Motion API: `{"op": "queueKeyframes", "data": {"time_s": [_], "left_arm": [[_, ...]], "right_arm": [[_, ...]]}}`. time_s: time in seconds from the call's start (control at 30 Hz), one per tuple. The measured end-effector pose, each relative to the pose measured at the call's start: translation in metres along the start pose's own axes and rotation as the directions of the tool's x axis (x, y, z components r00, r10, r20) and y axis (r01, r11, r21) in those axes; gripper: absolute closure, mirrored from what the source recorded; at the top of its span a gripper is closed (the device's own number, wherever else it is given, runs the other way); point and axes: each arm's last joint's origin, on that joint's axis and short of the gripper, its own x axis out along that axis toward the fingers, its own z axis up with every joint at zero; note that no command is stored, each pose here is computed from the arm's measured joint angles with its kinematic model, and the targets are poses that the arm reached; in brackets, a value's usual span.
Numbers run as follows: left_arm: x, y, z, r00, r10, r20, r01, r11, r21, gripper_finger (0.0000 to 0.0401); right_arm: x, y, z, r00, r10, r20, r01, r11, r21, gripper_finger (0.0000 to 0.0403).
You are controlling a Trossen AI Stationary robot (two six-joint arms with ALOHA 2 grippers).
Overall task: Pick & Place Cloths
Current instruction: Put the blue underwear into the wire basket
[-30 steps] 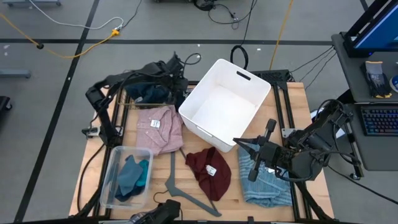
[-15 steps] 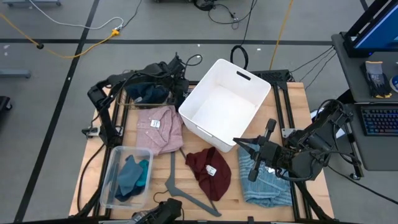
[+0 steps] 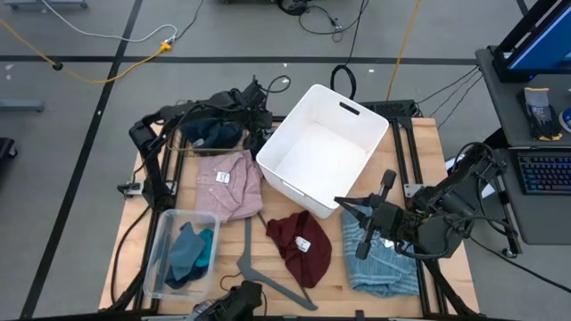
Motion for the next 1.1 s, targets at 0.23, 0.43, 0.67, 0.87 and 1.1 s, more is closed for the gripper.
{"op": "queueKeyframes", "data": {"time_s": [0.23,0.43,0.67,0.87,1.1], "left_arm": [[0.013,-0.002,-0.003,0.999,-0.046,-0.012,0.046,0.999,-0.015,0.0116],[0.012,-0.002,-0.002,0.999,-0.041,-0.010,0.042,0.999,0.027,0.0138],[0.012,-0.002,-0.001,0.999,-0.039,-0.009,0.039,0.999,0.032,0.0264],[0.009,0.001,0.000,0.999,0.005,-0.043,-0.005,1.000,-0.012,0.0389],[-0.012,0.015,0.016,0.994,0.089,-0.061,-0.091,0.996,-0.023,0.0398]], "right_arm": [[0.005,-0.003,0.000,1.000,-0.020,-0.004,0.020,1.000,0.005,0.0403],[0.008,-0.005,0.000,1.000,-0.031,-0.007,0.031,1.000,0.006,0.0403],[0.008,-0.005,0.000,1.000,-0.031,-0.007,0.031,0.999,0.011,0.0403],[0.008,-0.005,0.000,1.000,-0.031,-0.007,0.031,0.999,0.011,0.0403],[0.008,-0.005,0.000,1.000,-0.028,-0.007,0.028,1.000,0.011,0.0403]]}}
